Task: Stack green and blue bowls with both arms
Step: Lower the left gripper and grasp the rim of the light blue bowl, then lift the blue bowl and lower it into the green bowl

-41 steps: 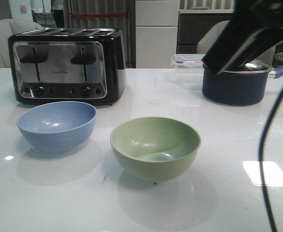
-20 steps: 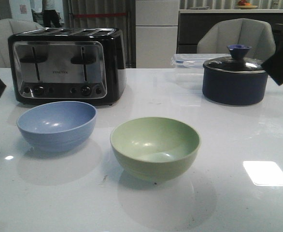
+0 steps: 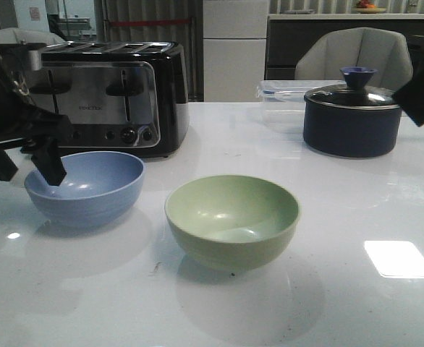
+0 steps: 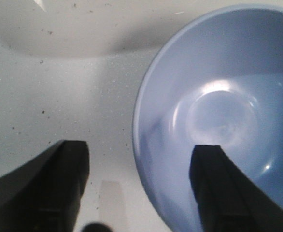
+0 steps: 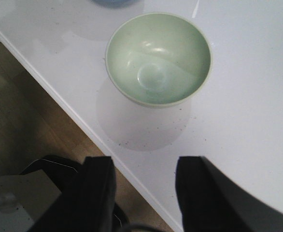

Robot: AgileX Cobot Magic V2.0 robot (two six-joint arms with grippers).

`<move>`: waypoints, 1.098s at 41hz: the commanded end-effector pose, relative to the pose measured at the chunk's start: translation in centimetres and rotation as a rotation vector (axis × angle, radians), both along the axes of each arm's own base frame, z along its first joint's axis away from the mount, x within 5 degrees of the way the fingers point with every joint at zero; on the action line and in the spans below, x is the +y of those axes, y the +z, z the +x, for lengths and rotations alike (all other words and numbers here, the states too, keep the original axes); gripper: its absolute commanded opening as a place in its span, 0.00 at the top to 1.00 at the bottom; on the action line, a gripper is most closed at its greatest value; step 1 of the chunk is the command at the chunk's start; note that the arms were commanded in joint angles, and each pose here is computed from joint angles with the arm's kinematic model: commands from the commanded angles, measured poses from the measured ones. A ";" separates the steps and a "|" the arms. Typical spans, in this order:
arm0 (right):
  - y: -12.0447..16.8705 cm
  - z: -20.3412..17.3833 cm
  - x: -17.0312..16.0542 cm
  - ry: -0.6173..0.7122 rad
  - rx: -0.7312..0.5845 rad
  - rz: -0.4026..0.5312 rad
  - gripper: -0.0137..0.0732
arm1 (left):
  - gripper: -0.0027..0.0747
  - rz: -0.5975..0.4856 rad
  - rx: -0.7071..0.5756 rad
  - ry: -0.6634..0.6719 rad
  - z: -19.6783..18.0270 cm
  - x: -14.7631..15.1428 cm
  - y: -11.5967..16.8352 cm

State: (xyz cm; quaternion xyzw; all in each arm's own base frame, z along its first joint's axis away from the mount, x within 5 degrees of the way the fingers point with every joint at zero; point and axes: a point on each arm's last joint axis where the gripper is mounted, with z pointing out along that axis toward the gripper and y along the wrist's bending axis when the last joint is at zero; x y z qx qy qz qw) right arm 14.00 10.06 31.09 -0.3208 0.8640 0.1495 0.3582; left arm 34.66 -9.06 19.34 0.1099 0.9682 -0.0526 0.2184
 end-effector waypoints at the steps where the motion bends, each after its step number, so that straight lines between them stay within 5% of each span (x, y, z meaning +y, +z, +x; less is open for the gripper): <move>1: 1.4 0.2 0.1 -0.003 -0.083 0.041 0.37 | 0.54 -0.042 -0.110 0.007 1.0 -0.6 2.2; 13: 1.4 0.2 0.1 -0.003 -0.082 0.041 0.37 | 0.84 -0.045 -0.119 0.010 1.4 -0.7 1.9; 25: 1.4 0.2 0.1 -0.003 -0.082 0.041 0.37 | 0.85 -0.078 -0.171 -0.041 0.7 -1.4 7.8; 34: 1.4 0.2 0.1 -0.003 -0.082 0.041 0.37 | 0.85 -0.127 -0.166 -0.184 -1.3 -5.5 12.9; 45: 1.4 0.2 0.1 -0.003 -0.082 0.041 0.37 | 0.85 -0.165 -0.177 -0.344 -3.7 -11.1 13.3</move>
